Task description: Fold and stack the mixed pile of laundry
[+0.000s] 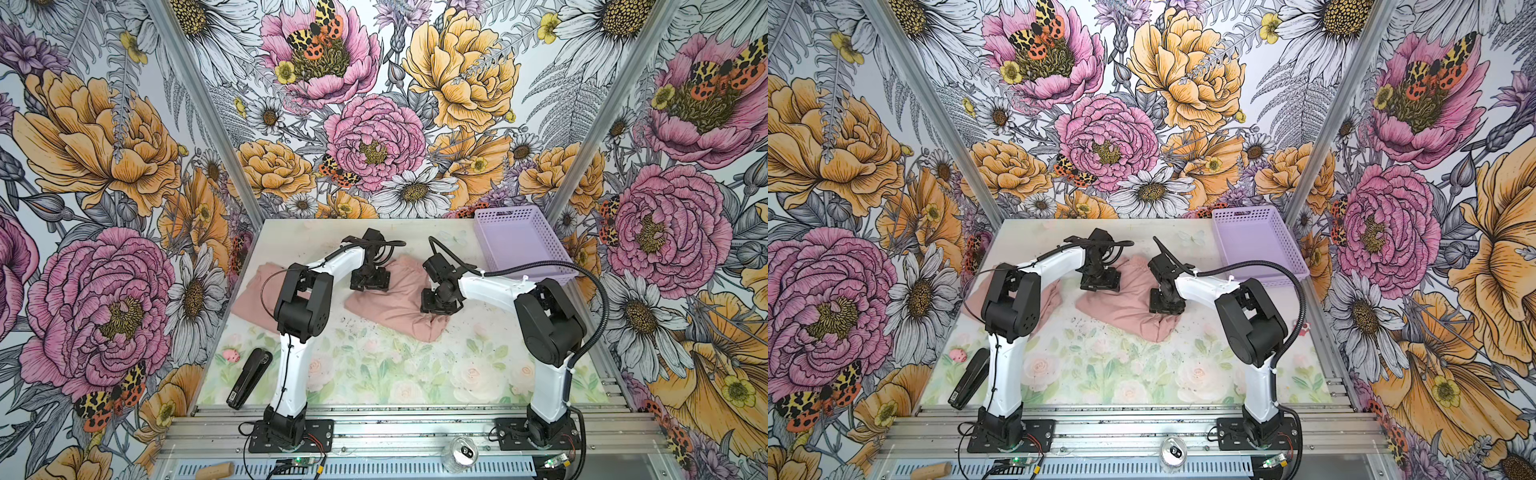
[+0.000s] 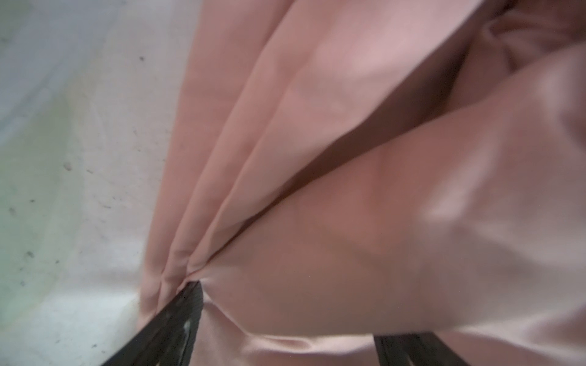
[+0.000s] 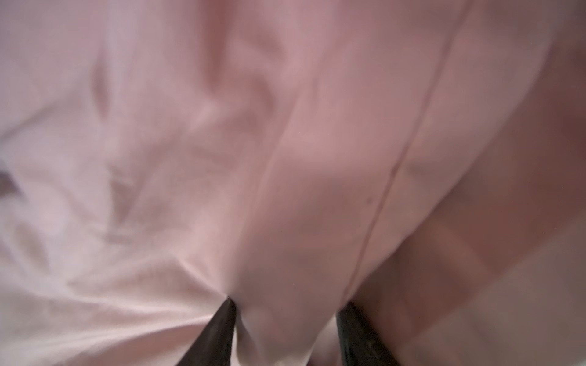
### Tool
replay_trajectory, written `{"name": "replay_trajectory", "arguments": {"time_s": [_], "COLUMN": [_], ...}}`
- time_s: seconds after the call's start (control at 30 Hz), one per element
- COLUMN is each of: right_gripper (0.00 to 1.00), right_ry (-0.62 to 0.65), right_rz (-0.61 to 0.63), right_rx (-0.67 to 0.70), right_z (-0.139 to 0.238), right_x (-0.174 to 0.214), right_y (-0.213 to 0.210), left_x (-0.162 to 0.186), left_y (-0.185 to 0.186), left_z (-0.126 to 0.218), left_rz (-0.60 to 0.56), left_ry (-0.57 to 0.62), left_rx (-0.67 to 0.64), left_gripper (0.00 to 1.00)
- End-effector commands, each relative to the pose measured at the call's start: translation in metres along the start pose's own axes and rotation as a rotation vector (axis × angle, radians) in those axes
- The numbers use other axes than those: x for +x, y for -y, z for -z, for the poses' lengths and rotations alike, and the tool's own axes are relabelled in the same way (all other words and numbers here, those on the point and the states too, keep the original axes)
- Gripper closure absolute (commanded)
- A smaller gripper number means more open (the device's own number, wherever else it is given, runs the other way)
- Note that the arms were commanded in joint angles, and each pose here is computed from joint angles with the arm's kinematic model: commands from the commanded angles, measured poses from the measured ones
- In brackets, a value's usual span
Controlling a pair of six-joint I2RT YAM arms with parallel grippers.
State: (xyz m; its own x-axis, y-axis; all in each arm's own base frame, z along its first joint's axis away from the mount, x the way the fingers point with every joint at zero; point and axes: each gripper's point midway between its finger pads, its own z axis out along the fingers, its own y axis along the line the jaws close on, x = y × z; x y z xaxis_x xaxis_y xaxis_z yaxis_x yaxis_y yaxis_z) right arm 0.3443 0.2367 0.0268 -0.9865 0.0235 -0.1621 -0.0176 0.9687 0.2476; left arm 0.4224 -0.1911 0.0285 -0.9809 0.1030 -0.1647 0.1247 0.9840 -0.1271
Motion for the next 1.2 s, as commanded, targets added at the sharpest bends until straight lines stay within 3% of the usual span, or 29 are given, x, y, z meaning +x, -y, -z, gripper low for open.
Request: {"name": "replay_trajectory", "arguments": {"time_s": [0.0, 0.37, 0.73, 1.17], "right_gripper": [0.47, 0.47, 0.47, 0.47], "right_ry": [0.026, 0.056, 0.045, 0.099], "right_rz": [0.035, 0.111, 0.154, 0.142], "right_rx": [0.051, 0.02, -0.026, -0.089], "right_z": [-0.007, -0.004, -0.007, 0.04], "right_x": [-0.016, -0.059, -0.066, -0.061], "right_y": [0.012, 0.022, 0.01, -0.003], "left_x": [0.023, 0.077, 0.111, 0.054], "left_y": [-0.017, -0.027, -0.022, -0.03], "left_z": [-0.009, -0.01, -0.004, 0.069], "left_rz": [0.048, 0.135, 0.179, 0.206], "left_ry": [-0.063, -0.143, -0.169, 0.098], "left_rx": [-0.021, -0.034, -0.048, -0.045], "left_gripper": [0.19, 0.21, 0.22, 0.13]}}
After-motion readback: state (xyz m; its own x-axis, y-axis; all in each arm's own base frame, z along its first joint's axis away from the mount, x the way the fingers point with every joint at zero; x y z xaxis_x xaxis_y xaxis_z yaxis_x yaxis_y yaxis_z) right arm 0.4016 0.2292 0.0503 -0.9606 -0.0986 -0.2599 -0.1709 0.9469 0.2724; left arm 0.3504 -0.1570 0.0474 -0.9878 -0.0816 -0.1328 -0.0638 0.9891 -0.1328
